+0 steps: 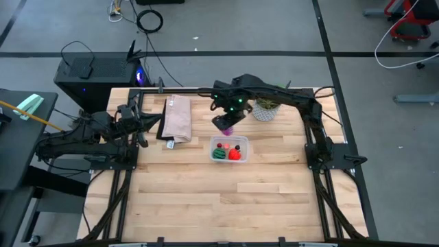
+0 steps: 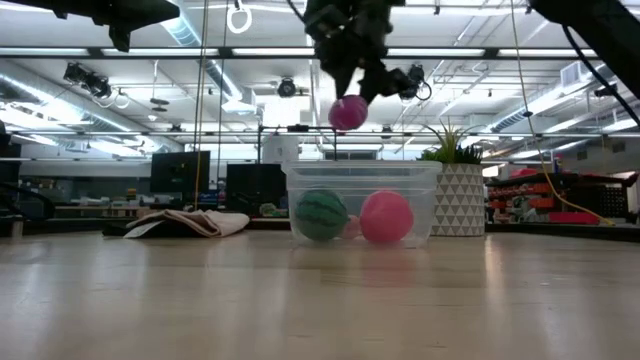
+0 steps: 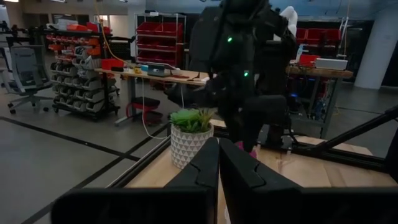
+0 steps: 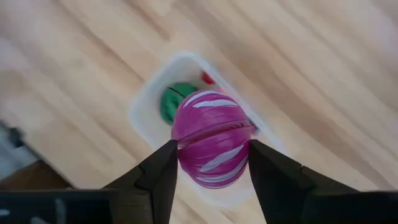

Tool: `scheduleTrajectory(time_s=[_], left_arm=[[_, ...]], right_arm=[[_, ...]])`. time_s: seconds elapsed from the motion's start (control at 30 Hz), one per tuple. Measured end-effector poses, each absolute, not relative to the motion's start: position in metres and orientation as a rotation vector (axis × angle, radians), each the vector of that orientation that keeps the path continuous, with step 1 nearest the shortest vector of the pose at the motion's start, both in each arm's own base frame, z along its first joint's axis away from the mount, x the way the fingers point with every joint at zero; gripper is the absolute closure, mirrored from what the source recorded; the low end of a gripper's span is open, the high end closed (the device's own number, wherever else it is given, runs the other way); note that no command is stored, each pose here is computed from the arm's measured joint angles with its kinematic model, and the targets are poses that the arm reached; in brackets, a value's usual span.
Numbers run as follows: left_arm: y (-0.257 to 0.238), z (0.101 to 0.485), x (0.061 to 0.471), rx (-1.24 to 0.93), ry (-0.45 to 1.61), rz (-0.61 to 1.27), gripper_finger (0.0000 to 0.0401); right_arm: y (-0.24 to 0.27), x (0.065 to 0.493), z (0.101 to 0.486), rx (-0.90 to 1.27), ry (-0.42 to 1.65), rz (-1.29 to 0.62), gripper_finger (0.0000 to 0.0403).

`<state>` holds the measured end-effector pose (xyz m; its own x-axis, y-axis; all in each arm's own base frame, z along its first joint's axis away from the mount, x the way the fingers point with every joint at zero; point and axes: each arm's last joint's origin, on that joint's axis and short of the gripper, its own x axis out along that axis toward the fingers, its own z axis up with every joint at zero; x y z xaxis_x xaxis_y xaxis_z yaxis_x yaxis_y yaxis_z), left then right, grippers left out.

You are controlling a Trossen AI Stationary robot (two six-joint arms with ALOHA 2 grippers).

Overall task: Pick and placing Produce into tupperware
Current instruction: Put the onion into the transparent bin

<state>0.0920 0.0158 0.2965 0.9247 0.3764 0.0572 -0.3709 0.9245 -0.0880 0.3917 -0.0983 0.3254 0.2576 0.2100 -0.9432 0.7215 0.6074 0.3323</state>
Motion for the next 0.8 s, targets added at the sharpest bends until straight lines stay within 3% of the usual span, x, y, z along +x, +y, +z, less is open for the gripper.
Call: scheduleTrajectory(time_s=[0.17,0.5,0.8], left_arm=[[0.016,0.297,0.092,-0.065,-0.073,0.384,0.0389],[0.016,0.297,0.092,-0.073,-0.075,0.384,0.0376],[0.016,0.297,0.092,-0.073,-0.075,0.384,0.0389]], right_arm=[[-0.080,0.390,0.331,0.850,1.305,-0.471,0.0213],[-0.056,0.416,0.289,0.782,1.424,-0.513,0.0213],[-0.040,0.427,0.266,0.766,1.472,-0.576,0.0213]])
